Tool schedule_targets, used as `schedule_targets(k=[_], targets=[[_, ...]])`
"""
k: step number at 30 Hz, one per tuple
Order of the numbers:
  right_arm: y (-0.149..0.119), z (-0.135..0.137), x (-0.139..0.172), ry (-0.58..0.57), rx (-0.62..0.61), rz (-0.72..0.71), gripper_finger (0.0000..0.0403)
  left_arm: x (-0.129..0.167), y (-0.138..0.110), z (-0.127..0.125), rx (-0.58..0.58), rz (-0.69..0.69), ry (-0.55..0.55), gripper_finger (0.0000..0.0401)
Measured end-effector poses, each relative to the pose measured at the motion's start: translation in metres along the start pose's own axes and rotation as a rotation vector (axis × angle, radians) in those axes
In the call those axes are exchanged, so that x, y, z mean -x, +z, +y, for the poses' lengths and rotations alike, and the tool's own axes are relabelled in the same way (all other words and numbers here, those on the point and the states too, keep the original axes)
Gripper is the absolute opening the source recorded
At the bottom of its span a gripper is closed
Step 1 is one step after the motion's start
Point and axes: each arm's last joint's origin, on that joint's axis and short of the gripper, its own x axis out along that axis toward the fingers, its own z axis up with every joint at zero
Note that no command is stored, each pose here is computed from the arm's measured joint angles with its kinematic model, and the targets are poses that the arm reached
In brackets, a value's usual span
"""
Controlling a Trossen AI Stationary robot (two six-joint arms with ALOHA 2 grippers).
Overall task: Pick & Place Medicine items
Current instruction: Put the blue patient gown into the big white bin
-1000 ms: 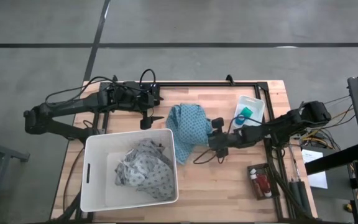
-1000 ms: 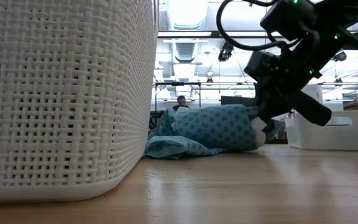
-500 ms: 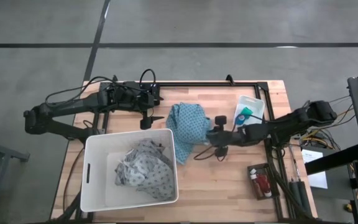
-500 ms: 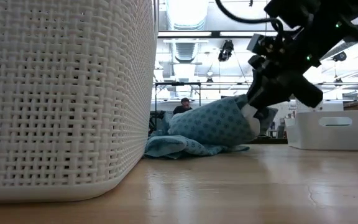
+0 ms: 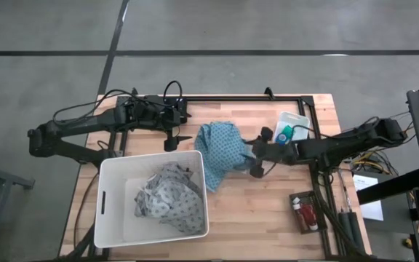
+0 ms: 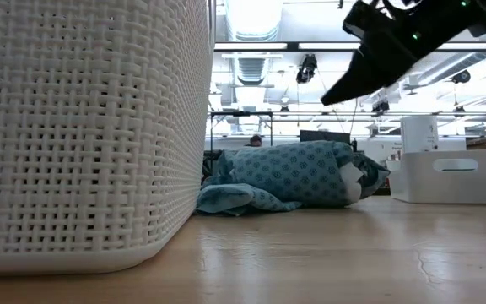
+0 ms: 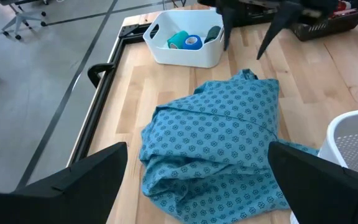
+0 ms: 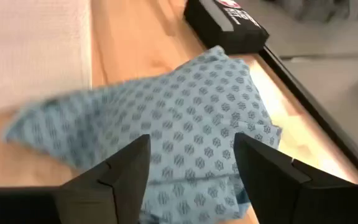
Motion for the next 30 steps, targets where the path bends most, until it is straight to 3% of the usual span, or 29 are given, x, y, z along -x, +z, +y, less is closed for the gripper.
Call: schedule_targets(k=[8,17,23,30], targets=[[0.011,-0.028,-0.011,0.058,-0.269,0.013,0.0276,0.0,0.0,0.0,0.0,0.0,0.0,0.0393],[0.011,-0.071,-0.049,0.168,-0.5,0.14,0.0351,0.0,0.0,0.0,0.0,0.0,0.0,0.0393],[0.015,-0.093,-0.069,0.207,-0.547,0.247,0.037,0.0,0.0,0.0,0.0,0.0,0.0,0.0393],[0.021,-0.102,-0.084,0.209,-0.515,0.348,0.037,0.0,0.0,0.0,0.0,0.0,0.0,0.0393]])
